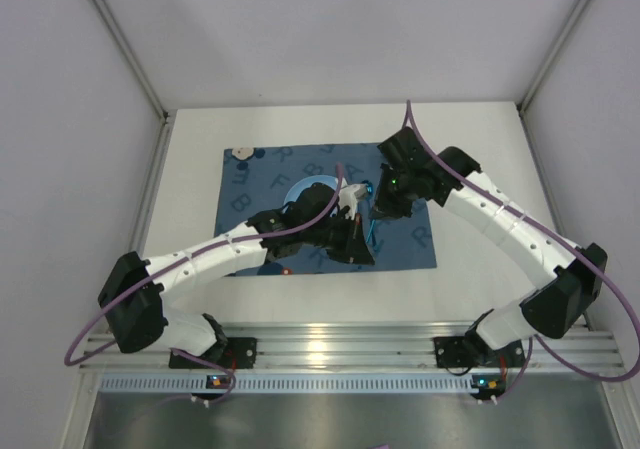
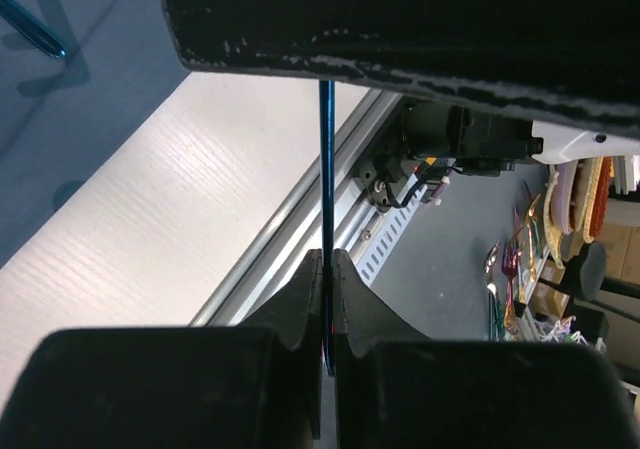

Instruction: Set the dinner table for one person

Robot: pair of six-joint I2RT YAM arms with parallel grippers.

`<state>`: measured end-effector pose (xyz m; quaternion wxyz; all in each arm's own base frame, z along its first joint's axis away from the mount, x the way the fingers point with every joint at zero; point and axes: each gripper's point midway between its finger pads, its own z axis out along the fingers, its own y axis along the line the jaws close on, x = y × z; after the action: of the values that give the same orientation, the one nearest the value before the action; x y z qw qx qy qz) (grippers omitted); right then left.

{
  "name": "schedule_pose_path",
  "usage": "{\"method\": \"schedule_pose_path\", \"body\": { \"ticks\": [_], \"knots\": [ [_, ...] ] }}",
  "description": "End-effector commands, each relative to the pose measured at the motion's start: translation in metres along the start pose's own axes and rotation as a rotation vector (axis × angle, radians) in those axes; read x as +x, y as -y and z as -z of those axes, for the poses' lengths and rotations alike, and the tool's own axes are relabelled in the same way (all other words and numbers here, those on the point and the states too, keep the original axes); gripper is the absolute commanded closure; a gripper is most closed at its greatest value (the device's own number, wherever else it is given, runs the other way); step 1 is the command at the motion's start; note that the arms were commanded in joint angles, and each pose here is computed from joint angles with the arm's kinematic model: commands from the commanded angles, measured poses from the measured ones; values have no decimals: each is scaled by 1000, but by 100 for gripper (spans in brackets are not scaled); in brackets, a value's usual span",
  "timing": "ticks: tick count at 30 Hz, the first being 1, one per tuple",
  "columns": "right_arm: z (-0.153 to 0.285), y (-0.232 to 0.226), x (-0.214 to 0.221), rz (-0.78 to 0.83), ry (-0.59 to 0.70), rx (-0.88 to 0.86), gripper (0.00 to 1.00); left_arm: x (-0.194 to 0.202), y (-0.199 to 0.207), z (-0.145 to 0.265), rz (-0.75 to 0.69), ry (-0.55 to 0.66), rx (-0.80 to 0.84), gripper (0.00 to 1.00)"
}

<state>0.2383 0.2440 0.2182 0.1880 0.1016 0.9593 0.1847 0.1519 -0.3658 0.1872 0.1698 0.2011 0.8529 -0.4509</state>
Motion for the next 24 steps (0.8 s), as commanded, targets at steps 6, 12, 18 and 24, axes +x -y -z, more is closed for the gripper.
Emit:
{"method": "schedule_pose_path", "body": {
  "ticks": [6, 12, 18, 24],
  "knots": [
    [11, -36, -13, 125, 15, -205, 33, -25, 10, 9, -38, 64, -56, 100],
    [33, -49, -33, 192, 67, -238, 6, -18, -27, 31, -25, 92, -210, 100],
    [66, -38, -40, 242, 128, -214, 0, -17, -75, 64, 32, 97, -302, 100],
    [83, -1, -29, 240, 162, -164, 0, -45, -131, 103, 85, 149, -402, 100]
  ]
}}
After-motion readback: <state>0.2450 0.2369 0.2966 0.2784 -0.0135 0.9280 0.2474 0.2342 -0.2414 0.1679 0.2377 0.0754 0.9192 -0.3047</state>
